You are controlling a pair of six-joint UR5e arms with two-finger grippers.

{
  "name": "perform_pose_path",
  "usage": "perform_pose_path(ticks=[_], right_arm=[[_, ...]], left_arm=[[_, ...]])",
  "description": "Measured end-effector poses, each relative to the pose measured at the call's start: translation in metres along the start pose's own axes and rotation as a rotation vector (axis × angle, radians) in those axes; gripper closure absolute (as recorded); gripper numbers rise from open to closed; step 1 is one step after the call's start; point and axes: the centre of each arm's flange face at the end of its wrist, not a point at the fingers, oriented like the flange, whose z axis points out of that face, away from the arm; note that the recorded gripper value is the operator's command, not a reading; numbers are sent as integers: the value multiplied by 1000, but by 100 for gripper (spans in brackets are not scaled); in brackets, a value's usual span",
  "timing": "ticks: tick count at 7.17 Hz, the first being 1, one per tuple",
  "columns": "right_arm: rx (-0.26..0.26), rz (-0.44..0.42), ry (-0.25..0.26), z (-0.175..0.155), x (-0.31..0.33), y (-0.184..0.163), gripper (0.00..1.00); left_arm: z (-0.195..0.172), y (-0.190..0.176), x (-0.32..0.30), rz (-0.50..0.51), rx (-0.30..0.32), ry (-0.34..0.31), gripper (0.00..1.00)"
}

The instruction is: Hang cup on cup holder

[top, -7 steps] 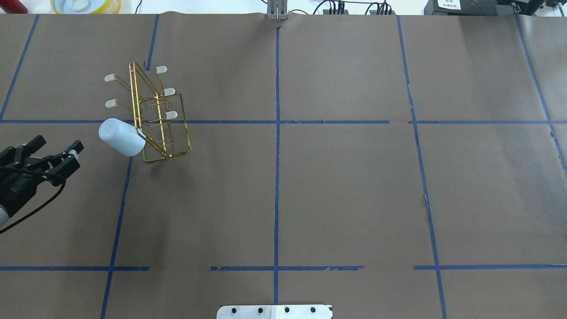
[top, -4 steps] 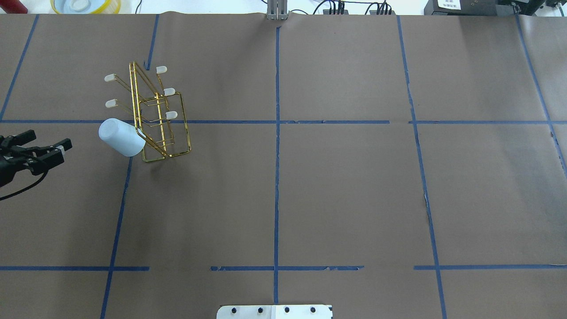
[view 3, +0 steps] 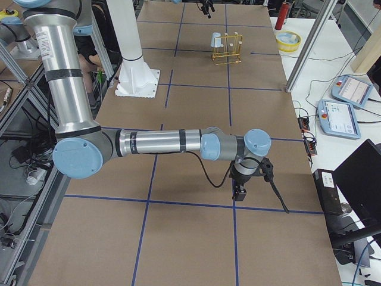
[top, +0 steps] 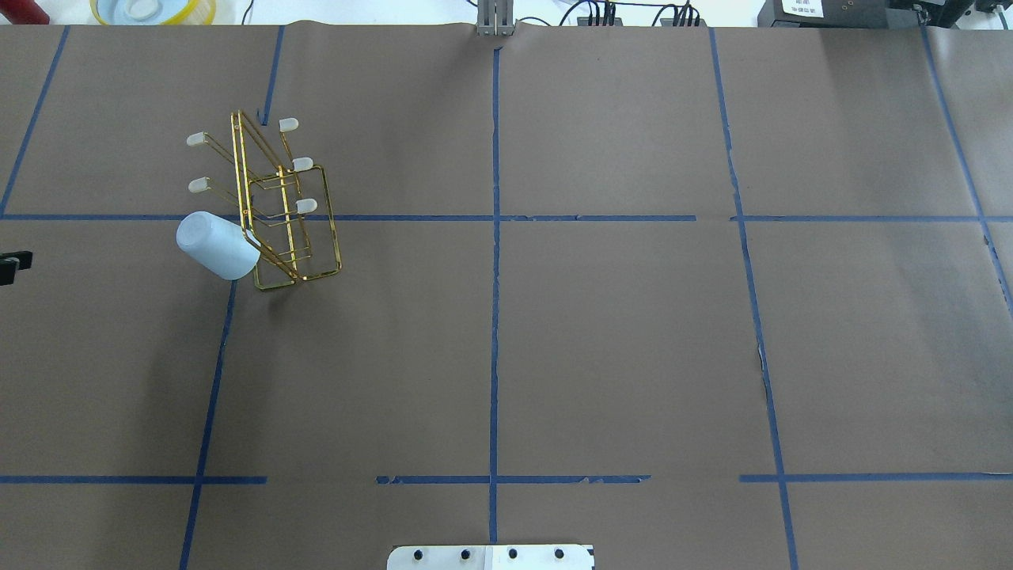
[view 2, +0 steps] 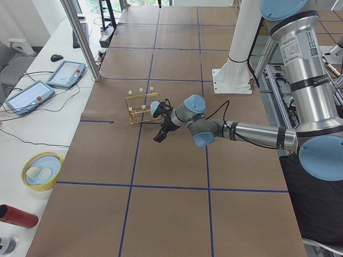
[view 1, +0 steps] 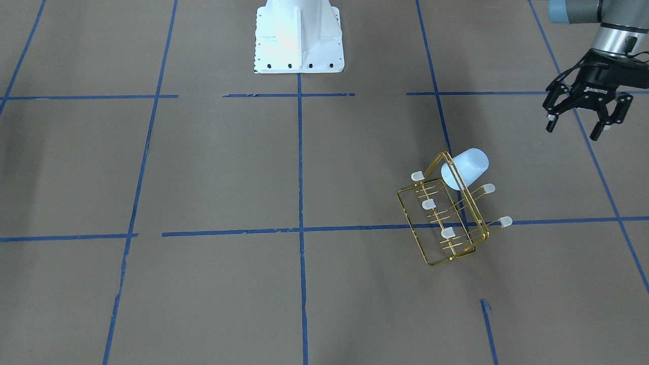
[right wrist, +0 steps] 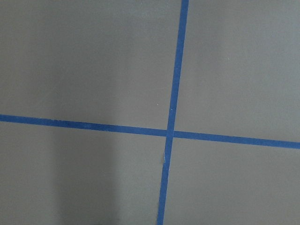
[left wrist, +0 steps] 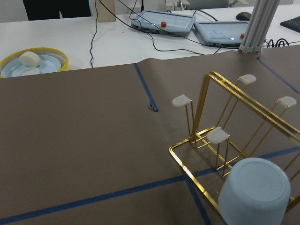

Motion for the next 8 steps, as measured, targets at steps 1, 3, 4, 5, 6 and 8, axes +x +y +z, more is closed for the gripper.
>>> perform_pose_path(ticks=[1,3,4,5,6,8], right_arm=[[0,0,0,0,0,0,0],[0,0,0,0,0,0,0],[0,0,0,0,0,0,0],[0,0,0,0,0,0,0],[0,0,0,0,0,0,0],[0,0,0,0,0,0,0]], left_arm=[[1,1,-30,-8,-76,-16,0],[-5,3,-74,-117,-235,-24,0],[-9,4,-94,-142,-300,-34,0],[-13,6,-115,-130,-352,-51,0],[-18,7,-136,-105,-398,-64,0],[-24,14,-168,-82,-476,-53,0]])
